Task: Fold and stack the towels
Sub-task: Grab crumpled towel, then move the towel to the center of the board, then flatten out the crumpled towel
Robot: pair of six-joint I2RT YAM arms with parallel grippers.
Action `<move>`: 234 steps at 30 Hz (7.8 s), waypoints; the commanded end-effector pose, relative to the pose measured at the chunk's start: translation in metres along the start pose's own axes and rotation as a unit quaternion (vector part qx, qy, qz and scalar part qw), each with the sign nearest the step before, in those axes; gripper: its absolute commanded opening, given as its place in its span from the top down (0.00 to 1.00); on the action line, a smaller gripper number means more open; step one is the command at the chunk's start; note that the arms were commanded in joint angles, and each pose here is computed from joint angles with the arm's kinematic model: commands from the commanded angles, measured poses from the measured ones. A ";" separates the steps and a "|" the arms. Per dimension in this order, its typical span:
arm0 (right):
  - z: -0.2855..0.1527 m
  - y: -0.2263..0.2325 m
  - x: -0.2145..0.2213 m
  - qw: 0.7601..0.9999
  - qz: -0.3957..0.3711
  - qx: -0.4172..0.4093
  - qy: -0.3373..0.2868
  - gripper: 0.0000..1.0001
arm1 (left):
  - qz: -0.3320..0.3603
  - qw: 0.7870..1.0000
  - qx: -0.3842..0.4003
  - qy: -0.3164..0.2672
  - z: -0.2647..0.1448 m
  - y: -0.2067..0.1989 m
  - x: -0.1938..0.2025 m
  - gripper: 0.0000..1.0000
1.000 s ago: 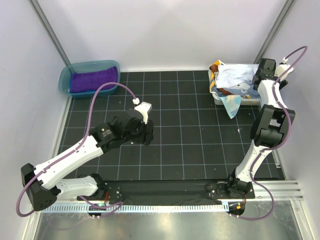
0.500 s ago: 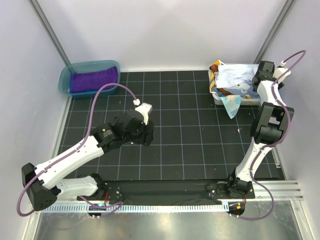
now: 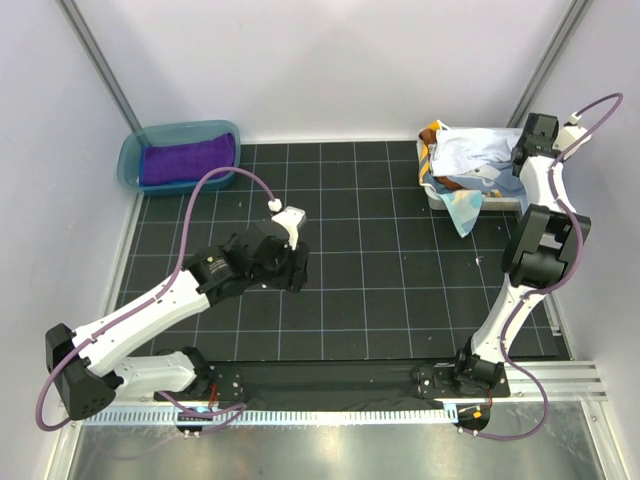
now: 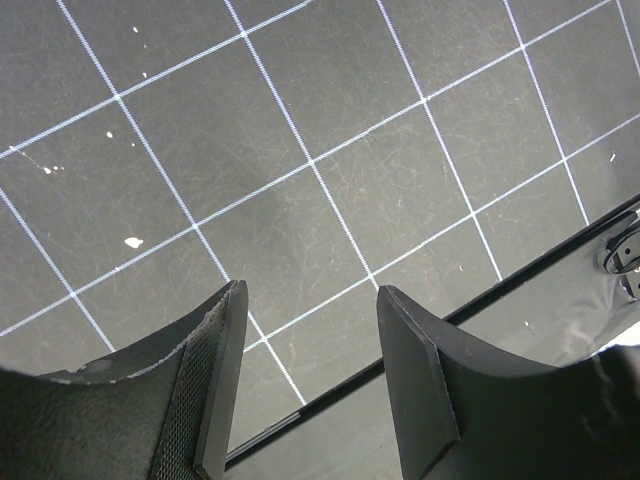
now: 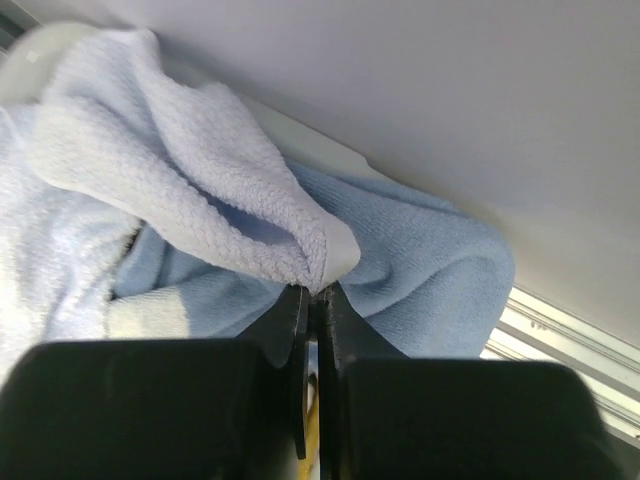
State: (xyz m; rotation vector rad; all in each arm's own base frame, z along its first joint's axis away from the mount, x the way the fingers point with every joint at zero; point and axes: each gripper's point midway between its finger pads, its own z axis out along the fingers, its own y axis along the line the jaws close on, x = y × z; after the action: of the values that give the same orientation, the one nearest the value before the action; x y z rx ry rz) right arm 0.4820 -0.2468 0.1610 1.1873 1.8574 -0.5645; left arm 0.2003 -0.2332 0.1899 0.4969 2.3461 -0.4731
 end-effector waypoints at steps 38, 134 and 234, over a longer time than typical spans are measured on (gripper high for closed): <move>-0.487 0.259 -0.008 0.746 -0.049 -0.663 0.022 0.99 | -0.103 0.987 -0.090 -0.084 -0.026 0.074 -0.062 0.45; -0.316 0.118 0.341 0.792 -0.293 -0.464 0.268 0.78 | -0.265 0.946 -0.176 0.068 0.105 0.107 0.077 1.00; -0.318 0.208 0.231 0.839 -0.275 -0.452 0.124 0.99 | -0.183 0.970 -0.149 -0.051 0.177 0.189 -0.150 1.00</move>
State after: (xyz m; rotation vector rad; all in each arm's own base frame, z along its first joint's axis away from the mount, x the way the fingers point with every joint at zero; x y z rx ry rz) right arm 0.4883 0.2037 0.0872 0.0730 2.4226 0.2023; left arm 0.4828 -0.1818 0.0658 -0.0769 2.4980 -0.2050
